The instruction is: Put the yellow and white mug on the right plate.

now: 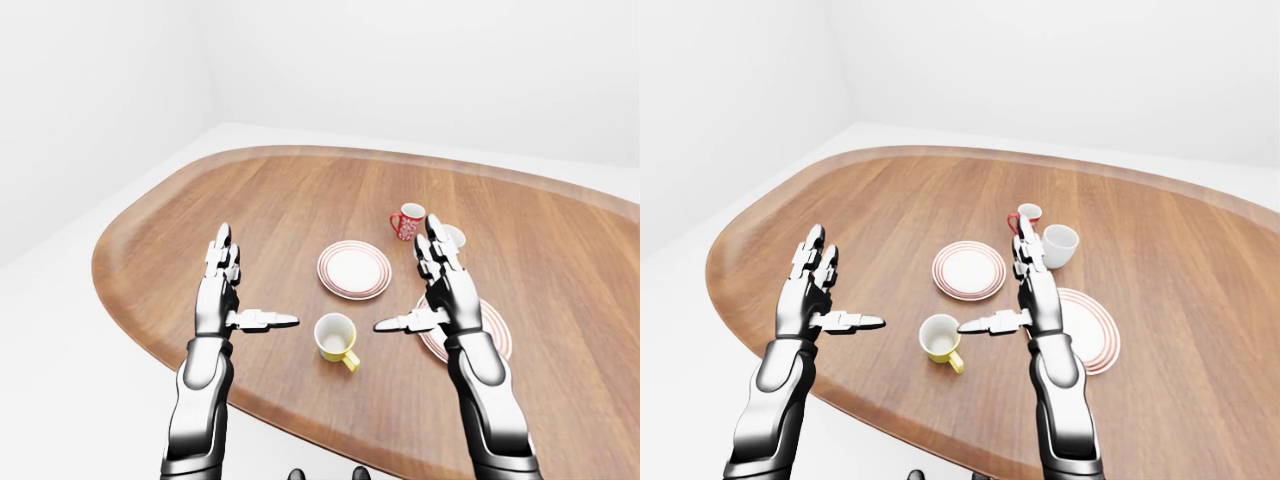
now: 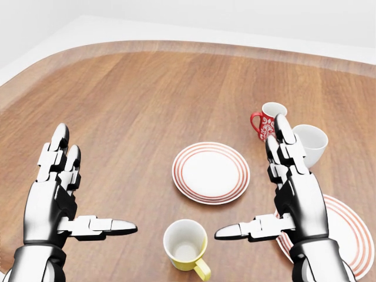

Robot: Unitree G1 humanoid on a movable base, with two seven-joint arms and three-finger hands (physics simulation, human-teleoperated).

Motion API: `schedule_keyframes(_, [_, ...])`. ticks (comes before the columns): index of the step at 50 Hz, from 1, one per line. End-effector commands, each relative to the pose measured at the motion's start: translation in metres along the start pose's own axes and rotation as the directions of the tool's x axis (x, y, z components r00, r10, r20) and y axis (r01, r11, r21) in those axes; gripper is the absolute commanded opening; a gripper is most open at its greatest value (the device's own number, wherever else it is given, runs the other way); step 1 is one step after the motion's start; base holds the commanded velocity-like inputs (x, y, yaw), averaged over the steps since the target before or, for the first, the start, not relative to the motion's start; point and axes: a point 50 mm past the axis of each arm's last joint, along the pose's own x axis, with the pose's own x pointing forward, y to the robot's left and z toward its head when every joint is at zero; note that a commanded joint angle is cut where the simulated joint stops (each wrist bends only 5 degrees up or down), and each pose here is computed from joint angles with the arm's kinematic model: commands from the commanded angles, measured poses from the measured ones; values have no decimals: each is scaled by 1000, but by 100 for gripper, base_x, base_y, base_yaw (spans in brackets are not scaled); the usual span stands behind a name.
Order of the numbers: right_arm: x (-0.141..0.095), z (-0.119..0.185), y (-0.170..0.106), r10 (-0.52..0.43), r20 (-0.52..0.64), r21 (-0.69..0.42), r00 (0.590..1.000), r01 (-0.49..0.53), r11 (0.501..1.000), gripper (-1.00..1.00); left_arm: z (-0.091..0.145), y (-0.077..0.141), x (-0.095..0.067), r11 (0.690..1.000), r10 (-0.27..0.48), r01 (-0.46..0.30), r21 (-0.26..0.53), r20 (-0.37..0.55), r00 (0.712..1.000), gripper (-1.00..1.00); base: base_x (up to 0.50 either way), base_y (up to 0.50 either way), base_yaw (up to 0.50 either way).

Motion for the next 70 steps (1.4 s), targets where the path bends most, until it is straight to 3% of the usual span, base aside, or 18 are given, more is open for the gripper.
schedule_keyframes(1, [2,-9,0,-18,-43,-38,999,16,999,100,-1,1,1,1000,4,-4,0,-2,1000,100,0,0,0])
schedule_keyframes(20, [3,-19,4,-1,-85,-61,996,-4,998,100,1,3,3,1000,12,-12,-1,3,1000,100,0,0,0])
schedule_keyframes(21, [50,29,8,94,101,-244,991,-67,968,100,14,18,14,999,49,-49,1,57,997,100,0,0,0])
schedule_keyframes(22, [54,32,8,103,105,-264,989,-72,962,100,15,20,15,999,54,-54,2,63,997,100,0,0,0])
schedule_keyframes(39, [66,36,19,172,81,-394,982,-127,910,100,23,29,21,997,74,-75,9,94,993,100,0,0,0])
schedule_keyframes(53, [71,22,20,158,9,-463,987,-136,876,100,27,34,24,996,90,-92,10,106,990,100,0,0,0])
schedule_keyframes(63, [73,12,23,142,-39,-538,989,-140,831,100,26,35,24,996,91,-93,10,103,991,100,0,0,0])
schedule_keyframes(70, [73,13,23,139,-47,-625,989,-138,768,100,26,35,24,996,92,-93,10,103,990,100,0,0,0])
